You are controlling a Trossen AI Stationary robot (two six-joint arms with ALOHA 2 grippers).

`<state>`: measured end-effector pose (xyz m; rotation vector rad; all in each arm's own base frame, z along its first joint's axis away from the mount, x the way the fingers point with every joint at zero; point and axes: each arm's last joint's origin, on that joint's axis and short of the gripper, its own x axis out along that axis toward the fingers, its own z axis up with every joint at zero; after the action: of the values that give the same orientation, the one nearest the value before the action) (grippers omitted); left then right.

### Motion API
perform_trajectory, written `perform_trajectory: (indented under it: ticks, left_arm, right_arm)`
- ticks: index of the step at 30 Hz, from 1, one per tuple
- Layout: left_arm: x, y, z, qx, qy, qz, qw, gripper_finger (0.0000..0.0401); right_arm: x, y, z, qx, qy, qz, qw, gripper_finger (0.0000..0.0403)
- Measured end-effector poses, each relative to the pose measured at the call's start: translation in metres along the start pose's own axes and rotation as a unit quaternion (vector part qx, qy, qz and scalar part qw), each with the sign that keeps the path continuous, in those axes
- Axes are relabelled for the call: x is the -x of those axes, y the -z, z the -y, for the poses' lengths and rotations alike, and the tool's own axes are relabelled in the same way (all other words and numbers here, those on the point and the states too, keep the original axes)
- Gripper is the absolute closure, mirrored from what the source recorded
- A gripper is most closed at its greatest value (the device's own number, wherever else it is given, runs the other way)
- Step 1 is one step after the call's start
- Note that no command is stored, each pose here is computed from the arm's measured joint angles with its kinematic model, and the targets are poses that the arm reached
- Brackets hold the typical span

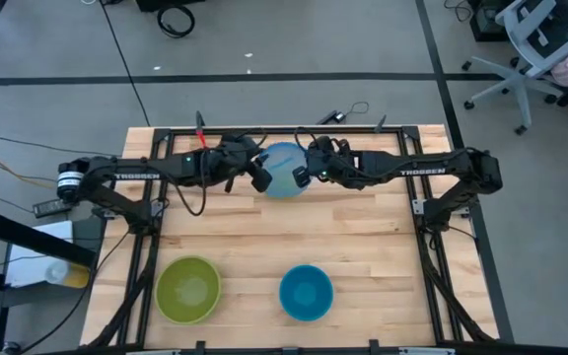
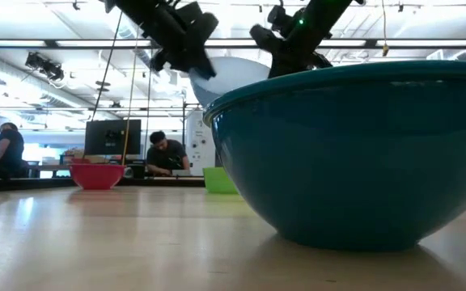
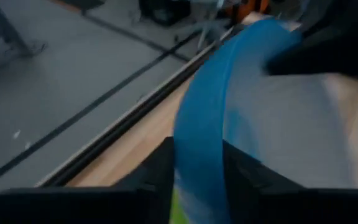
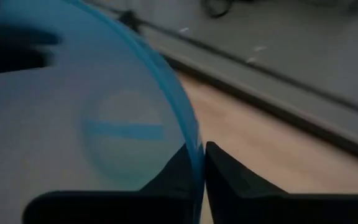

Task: Nest bowls inside each other
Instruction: Stack the light blue bowl into the dark green bowl

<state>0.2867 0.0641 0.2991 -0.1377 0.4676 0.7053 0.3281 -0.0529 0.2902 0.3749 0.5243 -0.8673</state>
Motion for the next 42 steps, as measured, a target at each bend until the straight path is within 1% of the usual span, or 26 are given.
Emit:
perform_trajectory:
  ticks: [2,3,4,6,7,8,9,10,11,13,15,16,18,19,21,25,28,29,32,34,37,42]
  left_arm:
    - [0.002,0.004,-0.005,0.002,-0.006,-0.027,1.000,0.0364]
    - [0.005,0.007,-0.008,0.006,-0.004,-0.046,0.999,0.0381]
    - [0.007,0.009,-0.011,0.015,0.002,-0.061,0.998,0.0389]
    - [0.012,0.011,-0.014,0.023,0.018,-0.091,0.995,0.0390]
    - [0.016,0.016,-0.018,0.011,0.025,-0.118,0.993,0.0391]
    - [0.020,0.022,-0.021,-0.009,0.028,-0.150,0.988,0.0391]
    - [0.021,0.025,-0.022,-0.013,0.036,-0.167,0.985,0.0391]
    - [0.023,0.024,-0.022,-0.018,0.051,-0.168,0.984,0.0391]
    - [0.027,0.025,-0.024,-0.021,0.053,-0.180,0.982,0.0392]
    - [0.037,0.034,-0.030,-0.040,0.055,-0.236,0.970,0.0392]
    - [0.046,0.036,-0.030,-0.043,0.103,-0.262,0.959,0.0392]
    - [0.053,0.039,-0.028,-0.052,0.139,-0.283,0.947,0.0392]
    - [0.073,0.045,-0.023,-0.063,0.232,-0.330,0.913,0.0392]
    - [0.083,0.048,-0.021,-0.065,0.266,-0.346,0.897,0.0392]
    - [0.101,0.058,-0.011,-0.085,0.298,-0.381,0.871,0.0392]
    - [0.129,0.086,0.008,-0.148,0.313,-0.413,0.842,0.0392]
    - [0.141,0.112,0.019,-0.169,0.295,-0.434,0.834,0.0392]
    - [0.143,0.121,0.021,-0.170,0.286,-0.440,0.834,0.0392]
    - [0.146,0.140,0.027,-0.145,0.262,-0.445,0.844,0.0388]
    - [0.148,0.148,0.029,-0.134,0.259,-0.450,0.844,0.0373]
    - [0.154,0.150,0.032,-0.123,0.263,-0.451,0.844,0.0329]
    - [0.159,0.154,0.031,-0.101,0.238,-0.475,0.841,0.0225]
  right_arm:
    - [0.006,-0.004,0.000,-0.012,-0.036,-0.008,0.999,0.0348]
    - [0.010,-0.007,-0.001,-0.020,-0.058,-0.007,0.998,0.0337]
    - [0.015,-0.011,-0.001,-0.029,-0.083,-0.001,0.996,0.0326]
    - [0.029,-0.021,0.001,-0.033,-0.132,0.010,0.991,0.0305]
    - [0.036,-0.027,0.003,-0.033,-0.154,0.022,0.987,0.0295]
    - [0.045,-0.035,0.006,-0.042,-0.185,0.042,0.981,0.0286]
    - [0.054,-0.045,0.008,-0.052,-0.215,0.067,0.973,0.0279]
    - [0.063,-0.052,0.011,-0.059,-0.236,0.087,0.966,0.0273]
    - [0.072,-0.058,0.014,-0.062,-0.253,0.107,0.960,0.0268]
    - [0.089,-0.068,0.021,-0.067,-0.275,0.150,0.947,0.0264]
    - [0.103,-0.073,0.029,-0.065,-0.267,0.179,0.945,0.0264]
    - [0.108,-0.075,0.035,-0.067,-0.253,0.190,0.946,0.0265]
    - [0.113,-0.075,0.048,-0.067,-0.214,0.186,0.957,0.0266]
    - [0.113,-0.074,0.053,-0.066,-0.200,0.181,0.961,0.0266]
    - [0.114,-0.071,0.062,-0.062,-0.175,0.160,0.970,0.0266]
    - [0.112,-0.064,0.070,-0.061,-0.150,0.118,0.980,0.0265]
    - [0.107,-0.059,0.069,-0.062,-0.132,0.102,0.984,0.0265]
    - [0.105,-0.058,0.068,-0.062,-0.129,0.095,0.985,0.0265]
    - [0.096,-0.055,0.064,-0.066,-0.129,0.085,0.986,0.0265]
    - [0.089,-0.051,0.060,-0.064,-0.129,0.070,0.987,0.0265]
    - [0.079,-0.049,0.055,-0.057,-0.133,0.051,0.988,0.0265]
    - [0.065,-0.044,0.047,-0.059,-0.143,0.026,0.988,0.0265]
